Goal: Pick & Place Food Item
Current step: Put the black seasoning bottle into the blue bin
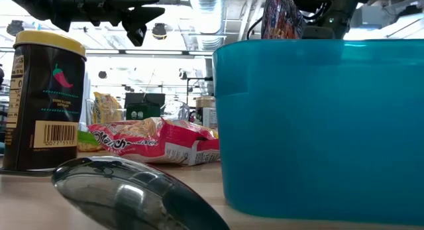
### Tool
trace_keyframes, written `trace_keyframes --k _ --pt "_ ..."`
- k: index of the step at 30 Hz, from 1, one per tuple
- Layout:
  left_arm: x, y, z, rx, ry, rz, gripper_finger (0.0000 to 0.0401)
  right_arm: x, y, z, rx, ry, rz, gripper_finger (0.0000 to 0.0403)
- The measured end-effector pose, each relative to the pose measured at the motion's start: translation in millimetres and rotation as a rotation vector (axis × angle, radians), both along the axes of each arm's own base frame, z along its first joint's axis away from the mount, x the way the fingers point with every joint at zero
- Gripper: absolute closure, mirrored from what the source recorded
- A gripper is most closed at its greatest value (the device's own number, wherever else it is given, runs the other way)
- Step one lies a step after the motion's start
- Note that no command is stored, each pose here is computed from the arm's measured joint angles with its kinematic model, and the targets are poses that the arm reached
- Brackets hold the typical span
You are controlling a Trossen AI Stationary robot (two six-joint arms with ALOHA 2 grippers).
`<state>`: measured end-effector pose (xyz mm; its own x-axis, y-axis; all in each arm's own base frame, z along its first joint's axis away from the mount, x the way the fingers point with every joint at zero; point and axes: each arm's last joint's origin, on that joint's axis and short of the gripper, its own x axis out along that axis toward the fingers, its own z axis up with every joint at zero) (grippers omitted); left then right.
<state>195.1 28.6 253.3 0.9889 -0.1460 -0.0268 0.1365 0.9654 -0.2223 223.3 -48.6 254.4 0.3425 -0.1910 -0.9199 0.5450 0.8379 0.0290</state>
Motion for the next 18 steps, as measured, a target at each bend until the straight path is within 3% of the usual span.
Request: trace_keyframes --k 18 --pt "0.0 0.1 0.3 0.001 -0.003 0.000 0.0286 -1.2 85.2 28.2 0.060 -0.269 0.276 0.0206"
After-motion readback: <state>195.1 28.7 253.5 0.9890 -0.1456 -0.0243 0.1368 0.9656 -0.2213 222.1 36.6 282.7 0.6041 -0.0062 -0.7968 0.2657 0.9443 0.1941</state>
